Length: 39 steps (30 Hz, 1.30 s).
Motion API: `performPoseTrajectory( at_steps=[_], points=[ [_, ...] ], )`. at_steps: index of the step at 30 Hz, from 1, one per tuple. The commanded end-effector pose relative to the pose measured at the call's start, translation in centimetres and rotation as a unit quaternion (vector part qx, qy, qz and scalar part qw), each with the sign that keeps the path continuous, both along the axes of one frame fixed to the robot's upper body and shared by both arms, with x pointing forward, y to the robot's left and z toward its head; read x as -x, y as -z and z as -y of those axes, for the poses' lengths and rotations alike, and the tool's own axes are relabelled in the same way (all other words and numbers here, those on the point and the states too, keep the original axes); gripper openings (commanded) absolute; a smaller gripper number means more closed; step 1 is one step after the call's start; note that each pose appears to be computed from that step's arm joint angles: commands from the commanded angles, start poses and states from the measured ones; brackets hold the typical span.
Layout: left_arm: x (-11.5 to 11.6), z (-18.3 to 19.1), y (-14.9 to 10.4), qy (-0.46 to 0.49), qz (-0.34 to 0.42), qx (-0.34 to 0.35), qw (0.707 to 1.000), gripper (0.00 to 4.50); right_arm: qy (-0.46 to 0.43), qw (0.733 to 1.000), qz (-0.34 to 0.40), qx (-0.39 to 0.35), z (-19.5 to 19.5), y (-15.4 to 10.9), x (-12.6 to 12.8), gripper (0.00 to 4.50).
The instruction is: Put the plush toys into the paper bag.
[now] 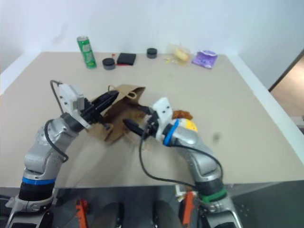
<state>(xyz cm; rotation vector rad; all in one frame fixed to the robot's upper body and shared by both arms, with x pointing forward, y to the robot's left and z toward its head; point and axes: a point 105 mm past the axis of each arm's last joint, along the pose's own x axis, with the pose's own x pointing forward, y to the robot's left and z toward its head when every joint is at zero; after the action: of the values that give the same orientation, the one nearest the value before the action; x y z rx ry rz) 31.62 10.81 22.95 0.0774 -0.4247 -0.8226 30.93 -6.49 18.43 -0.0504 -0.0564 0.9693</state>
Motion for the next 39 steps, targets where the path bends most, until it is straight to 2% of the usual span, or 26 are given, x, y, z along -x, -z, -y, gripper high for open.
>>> performPoseTrajectory(
  at_steps=[1, 3, 6, 11, 14, 16, 18, 22, 26, 29, 35, 39],
  points=[
    [0.5, 0.1, -1.4, 0.003, 0.033, 0.000, 0.999, 0.00, 0.066, 0.996, 0.015, 0.059, 5.9, -0.8, 0.0, 4.48],
    [0.5, 0.1, -1.5, 0.003, 0.033, 0.000, 0.999, 0.00, 0.114, 0.985, 0.001, 0.127, 9.2, 0.3, -0.3, 4.48],
    [0.5, 0.2, -1.5, 0.004, 0.032, 0.000, 0.999, 0.00, 0.147, 0.971, -0.020, 0.188, 11.9, 1.9, -0.5, 4.48],
    [0.3, 0.4, -1.5, 0.009, 0.030, 0.000, 1.000, 0.00, 0.164, 0.963, -0.045, 0.209, 12.4, 4.0, -1.5, 4.48],
    [0.2, 0.4, -1.6, 0.011, 0.031, 0.001, 0.999, 0.00, 0.157, 0.967, -0.049, 0.196, 11.8, 4.4, -1.9, 3.64],
    [0.1, 0.4, -1.7, 0.011, 0.031, 0.001, 0.999, 0.00, 0.158, 0.967, -0.049, 0.192, 11.7, 4.5, -2.3, 2.76],
    [0.1, 0.4, -1.6, 0.012, 0.031, 0.000, 0.999, 0.00, 0.160, 0.967, -0.047, 0.192, 11.7, 4.7, -2.5, 1.45],
    [0.2, 0.3, -1.5, 0.010, 0.031, -0.001, 0.999, 0.00, 0.150, 0.979, -0.021, 0.138, 11.5, 2.4, -2.1, 0.04],
    [0.2, 0.2, -1.4, 0.010, 0.029, -0.002, 1.000, 0.00, 0.081, 0.995, 0.023, 0.061, 10.2, -2.0, 0.2, 0.04],
    [0.2, 0.2, -1.2, 0.011, 0.027, -0.002, 1.000, 0.00, 0.049, 0.996, 0.037, 0.065, 8.1, -3.2, 0.5, 0.04],
    [0.2, 0.6, -1.2, 0.019, 0.028, 0.002, 0.999, 0.00, 0.014, 0.996, 0.039, 0.083, 2.6, -2.6, -1.1, 0.04],
    [0.2, 0.6, -1.2, 0.015, 0.027, 0.008, 0.999, 0.00, 0.013, 0.994, 0.021, 0.108, -0.9, -0.2, -3.4, 0.04]
  ],
)
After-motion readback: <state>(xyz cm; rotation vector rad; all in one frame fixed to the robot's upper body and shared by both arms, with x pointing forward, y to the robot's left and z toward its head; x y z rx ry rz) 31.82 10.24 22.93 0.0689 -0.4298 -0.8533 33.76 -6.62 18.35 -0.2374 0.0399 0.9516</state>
